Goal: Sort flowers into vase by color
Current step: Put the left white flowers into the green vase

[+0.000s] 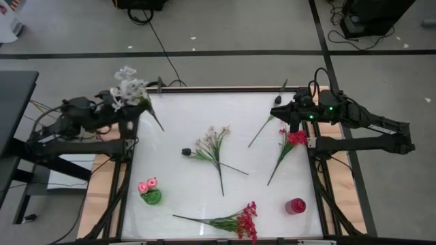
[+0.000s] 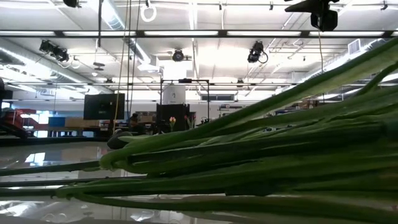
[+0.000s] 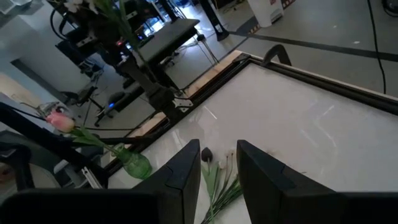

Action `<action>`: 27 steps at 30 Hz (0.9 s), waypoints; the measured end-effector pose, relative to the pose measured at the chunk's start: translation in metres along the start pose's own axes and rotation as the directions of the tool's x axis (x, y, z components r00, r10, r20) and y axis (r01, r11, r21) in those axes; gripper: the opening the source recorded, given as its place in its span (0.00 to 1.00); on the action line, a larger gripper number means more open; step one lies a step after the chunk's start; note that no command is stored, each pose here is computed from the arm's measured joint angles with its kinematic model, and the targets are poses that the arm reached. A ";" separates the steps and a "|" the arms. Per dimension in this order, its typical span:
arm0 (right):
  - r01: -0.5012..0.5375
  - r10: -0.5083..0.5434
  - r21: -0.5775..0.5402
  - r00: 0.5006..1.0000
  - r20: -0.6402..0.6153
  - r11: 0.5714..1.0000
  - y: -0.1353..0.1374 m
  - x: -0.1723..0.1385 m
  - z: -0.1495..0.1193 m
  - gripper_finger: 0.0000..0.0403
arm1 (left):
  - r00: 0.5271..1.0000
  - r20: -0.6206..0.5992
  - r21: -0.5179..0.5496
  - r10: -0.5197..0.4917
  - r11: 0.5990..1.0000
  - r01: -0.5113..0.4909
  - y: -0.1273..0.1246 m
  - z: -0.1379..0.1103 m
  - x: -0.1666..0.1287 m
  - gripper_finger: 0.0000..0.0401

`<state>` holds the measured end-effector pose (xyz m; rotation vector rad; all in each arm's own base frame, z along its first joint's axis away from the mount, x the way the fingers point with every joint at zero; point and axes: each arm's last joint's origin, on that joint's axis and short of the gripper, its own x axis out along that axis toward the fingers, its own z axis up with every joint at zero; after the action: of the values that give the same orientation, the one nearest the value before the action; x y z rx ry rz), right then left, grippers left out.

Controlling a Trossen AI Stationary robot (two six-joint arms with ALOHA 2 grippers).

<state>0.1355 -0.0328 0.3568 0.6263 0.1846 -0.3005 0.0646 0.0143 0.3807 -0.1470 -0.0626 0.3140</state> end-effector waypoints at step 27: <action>0.000 0.000 0.000 1.000 0.000 1.000 0.000 0.000 0.000 0.28 | 0.665 -0.094 0.112 -0.741 0.656 0.747 -0.011 -0.013 -0.061 0.06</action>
<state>0.1356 -0.0328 0.3567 0.6263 0.1851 -0.3006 0.0106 -0.0166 0.3672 0.0257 -0.0562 -0.5257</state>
